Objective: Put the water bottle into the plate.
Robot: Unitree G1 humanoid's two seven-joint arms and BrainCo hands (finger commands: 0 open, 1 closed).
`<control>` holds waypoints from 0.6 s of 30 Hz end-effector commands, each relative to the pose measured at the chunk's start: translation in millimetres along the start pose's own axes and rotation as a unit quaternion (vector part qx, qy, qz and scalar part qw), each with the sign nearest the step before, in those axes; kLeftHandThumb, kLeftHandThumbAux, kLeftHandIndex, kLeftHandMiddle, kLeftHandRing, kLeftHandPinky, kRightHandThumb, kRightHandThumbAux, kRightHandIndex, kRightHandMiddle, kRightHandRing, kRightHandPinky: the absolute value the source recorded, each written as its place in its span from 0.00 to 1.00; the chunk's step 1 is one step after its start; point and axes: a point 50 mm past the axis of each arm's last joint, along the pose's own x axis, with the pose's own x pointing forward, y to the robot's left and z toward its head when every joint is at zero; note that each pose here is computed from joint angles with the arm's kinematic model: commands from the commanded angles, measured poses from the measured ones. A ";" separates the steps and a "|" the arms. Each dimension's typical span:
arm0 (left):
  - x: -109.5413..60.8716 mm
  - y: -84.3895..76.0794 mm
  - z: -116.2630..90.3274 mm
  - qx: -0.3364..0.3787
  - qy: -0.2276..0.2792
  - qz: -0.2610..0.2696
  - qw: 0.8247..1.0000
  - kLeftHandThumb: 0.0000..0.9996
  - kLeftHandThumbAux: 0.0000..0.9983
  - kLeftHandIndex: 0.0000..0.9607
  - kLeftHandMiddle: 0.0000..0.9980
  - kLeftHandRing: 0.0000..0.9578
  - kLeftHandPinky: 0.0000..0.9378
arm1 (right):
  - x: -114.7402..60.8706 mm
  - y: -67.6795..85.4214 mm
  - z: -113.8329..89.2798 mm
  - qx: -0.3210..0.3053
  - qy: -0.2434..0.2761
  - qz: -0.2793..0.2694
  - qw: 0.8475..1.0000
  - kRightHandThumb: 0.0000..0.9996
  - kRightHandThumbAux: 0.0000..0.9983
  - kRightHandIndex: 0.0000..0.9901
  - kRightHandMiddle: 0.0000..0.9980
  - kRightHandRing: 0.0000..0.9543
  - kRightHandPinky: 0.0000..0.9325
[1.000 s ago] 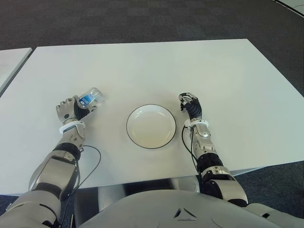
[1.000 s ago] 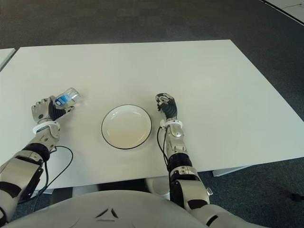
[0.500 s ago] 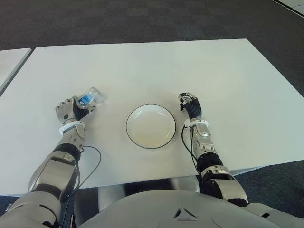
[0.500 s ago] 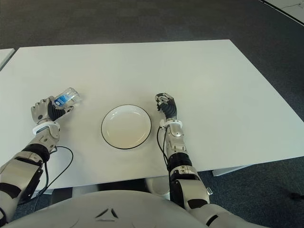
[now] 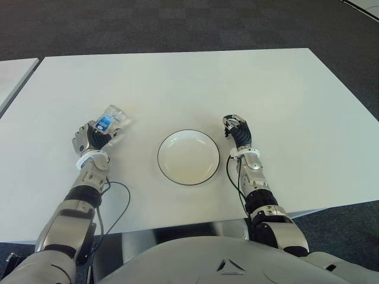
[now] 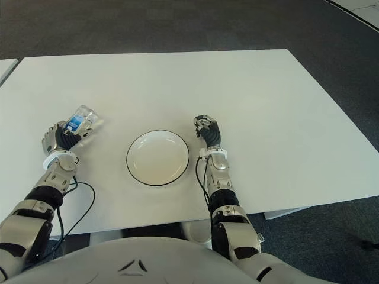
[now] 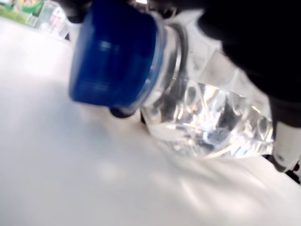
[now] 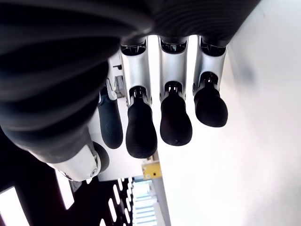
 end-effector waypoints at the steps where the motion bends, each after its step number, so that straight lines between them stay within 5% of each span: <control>1: -19.9 -15.6 -10.4 -0.033 0.008 -0.055 0.998 0.85 0.67 0.41 0.54 0.90 0.91 | -21.4 -9.5 -43.5 0.010 0.105 -0.027 0.994 0.70 0.73 0.44 0.75 0.77 0.79; 18: -33.4 20.1 42.0 -0.121 -0.139 -0.029 0.982 0.85 0.67 0.41 0.53 0.91 0.89 | -20.2 -8.8 -42.8 0.014 0.105 -0.025 0.994 0.70 0.73 0.44 0.75 0.77 0.79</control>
